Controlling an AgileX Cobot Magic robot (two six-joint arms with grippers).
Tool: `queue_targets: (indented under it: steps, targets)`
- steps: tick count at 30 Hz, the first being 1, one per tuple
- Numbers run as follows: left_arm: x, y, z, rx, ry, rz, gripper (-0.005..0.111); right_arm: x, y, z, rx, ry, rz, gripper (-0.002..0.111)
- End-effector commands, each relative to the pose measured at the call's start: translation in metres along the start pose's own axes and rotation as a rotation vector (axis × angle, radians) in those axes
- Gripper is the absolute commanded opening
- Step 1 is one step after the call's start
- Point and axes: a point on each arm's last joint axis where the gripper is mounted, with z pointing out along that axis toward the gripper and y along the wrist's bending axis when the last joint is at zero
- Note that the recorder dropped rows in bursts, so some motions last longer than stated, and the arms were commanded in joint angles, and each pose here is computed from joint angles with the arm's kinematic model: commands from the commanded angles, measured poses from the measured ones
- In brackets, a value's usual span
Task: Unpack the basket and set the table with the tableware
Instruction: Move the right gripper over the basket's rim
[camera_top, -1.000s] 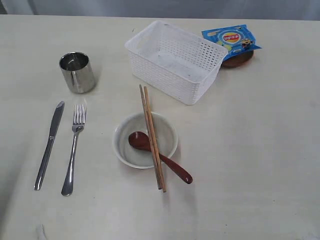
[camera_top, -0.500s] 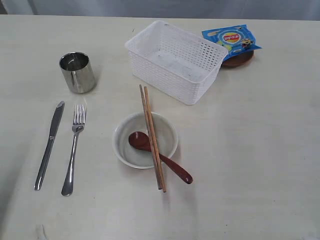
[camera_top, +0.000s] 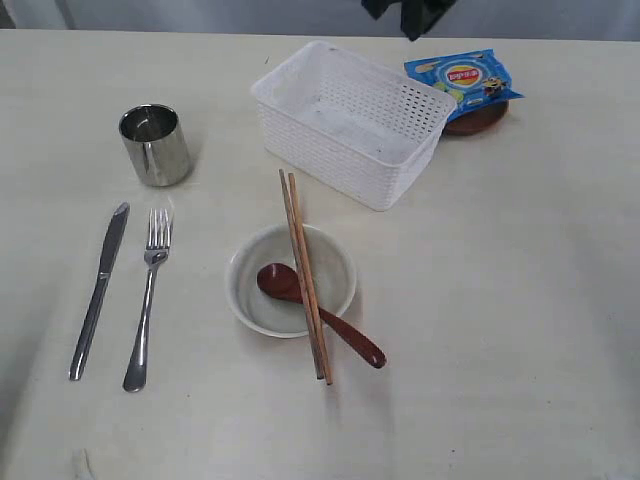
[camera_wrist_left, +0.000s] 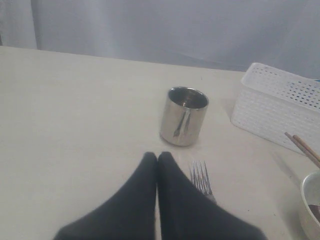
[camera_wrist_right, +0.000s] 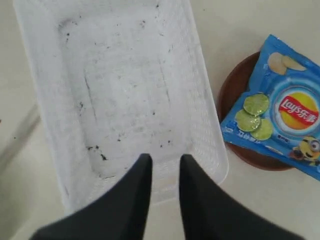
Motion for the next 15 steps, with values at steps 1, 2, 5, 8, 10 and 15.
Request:
queue_targets:
  steps: [1, 2, 5, 8, 10, 15]
  targets:
    - [0.0, 0.0, 0.0, 0.002, -0.012, -0.003, 0.0, -0.011, -0.006, 0.028, 0.006, 0.026, -0.011, 0.047]
    - [0.0, 0.0, 0.0, 0.002, -0.012, -0.003, 0.0, -0.015, -0.007, 0.031, 0.009, 0.018, -0.011, 0.051]
    - [0.0, 0.0, 0.0, 0.002, -0.012, -0.003, 0.0, -0.028, -0.009, 0.037, -0.002, -0.027, 0.002, 0.049]
    - [0.0, 0.0, 0.0, 0.002, -0.012, -0.003, 0.0, -0.037, -0.01, 0.046, -0.02, -0.06, -0.011, 0.041]
    - [0.0, 0.0, 0.0, 0.002, -0.012, -0.003, 0.0, -0.04, -0.013, 0.055, -0.015, -0.061, -0.022, 0.036]
    - [0.0, 0.0, 0.0, 0.002, -0.012, -0.003, 0.0, -0.039, -0.029, 0.073, -0.011, -0.056, 0.007, 0.036]
